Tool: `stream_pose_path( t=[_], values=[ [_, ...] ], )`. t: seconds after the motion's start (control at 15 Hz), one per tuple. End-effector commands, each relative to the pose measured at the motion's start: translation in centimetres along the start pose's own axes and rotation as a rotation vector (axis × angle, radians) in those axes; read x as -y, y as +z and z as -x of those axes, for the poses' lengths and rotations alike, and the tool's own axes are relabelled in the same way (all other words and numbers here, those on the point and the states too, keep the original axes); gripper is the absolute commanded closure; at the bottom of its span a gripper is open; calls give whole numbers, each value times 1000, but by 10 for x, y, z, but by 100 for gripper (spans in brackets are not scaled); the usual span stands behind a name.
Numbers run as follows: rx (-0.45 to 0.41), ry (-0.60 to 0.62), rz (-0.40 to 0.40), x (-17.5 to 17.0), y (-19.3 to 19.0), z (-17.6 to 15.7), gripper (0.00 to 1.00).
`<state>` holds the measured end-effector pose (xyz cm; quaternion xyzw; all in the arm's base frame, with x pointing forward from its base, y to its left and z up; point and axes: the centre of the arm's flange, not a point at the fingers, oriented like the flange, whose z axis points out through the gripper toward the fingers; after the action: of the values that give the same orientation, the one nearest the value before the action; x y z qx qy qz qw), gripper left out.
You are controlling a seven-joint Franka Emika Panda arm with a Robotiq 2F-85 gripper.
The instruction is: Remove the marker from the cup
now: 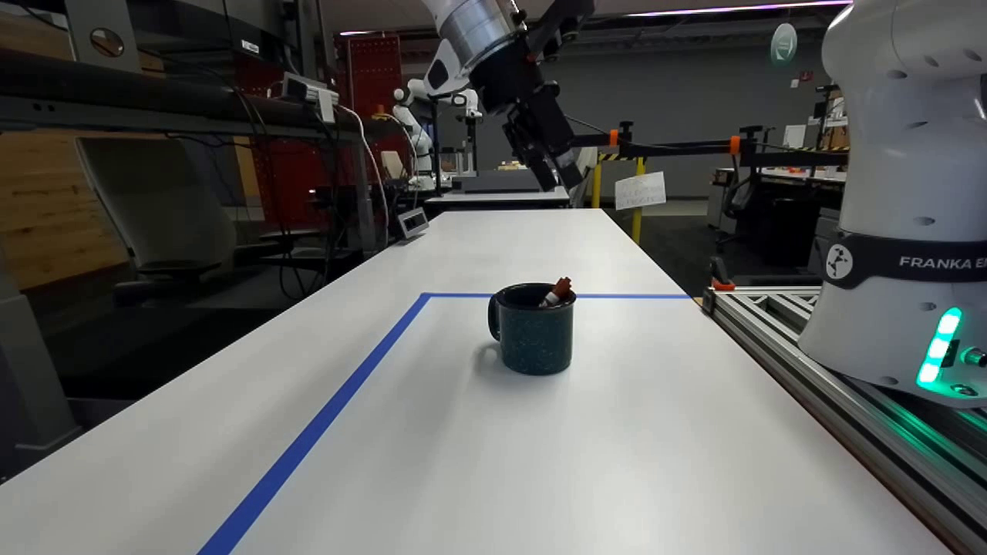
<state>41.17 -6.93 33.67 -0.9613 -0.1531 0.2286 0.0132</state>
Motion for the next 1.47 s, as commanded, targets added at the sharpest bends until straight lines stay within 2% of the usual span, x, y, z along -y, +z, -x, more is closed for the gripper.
stream_pose_path(
  t=[0.0, 0.53, 0.87, 1.27, 1.4],
  values=[
    [3, 0, 4, -1, 0, -1, 0],
    [56, 21, 84, -3, 26, -30, 0],
    [48, 59, 116, 3, 39, -50, 0],
    [45, 81, 125, 0, 54, -58, 1],
    [43, 84, 123, -2, 58, -59, 26]
  ],
)
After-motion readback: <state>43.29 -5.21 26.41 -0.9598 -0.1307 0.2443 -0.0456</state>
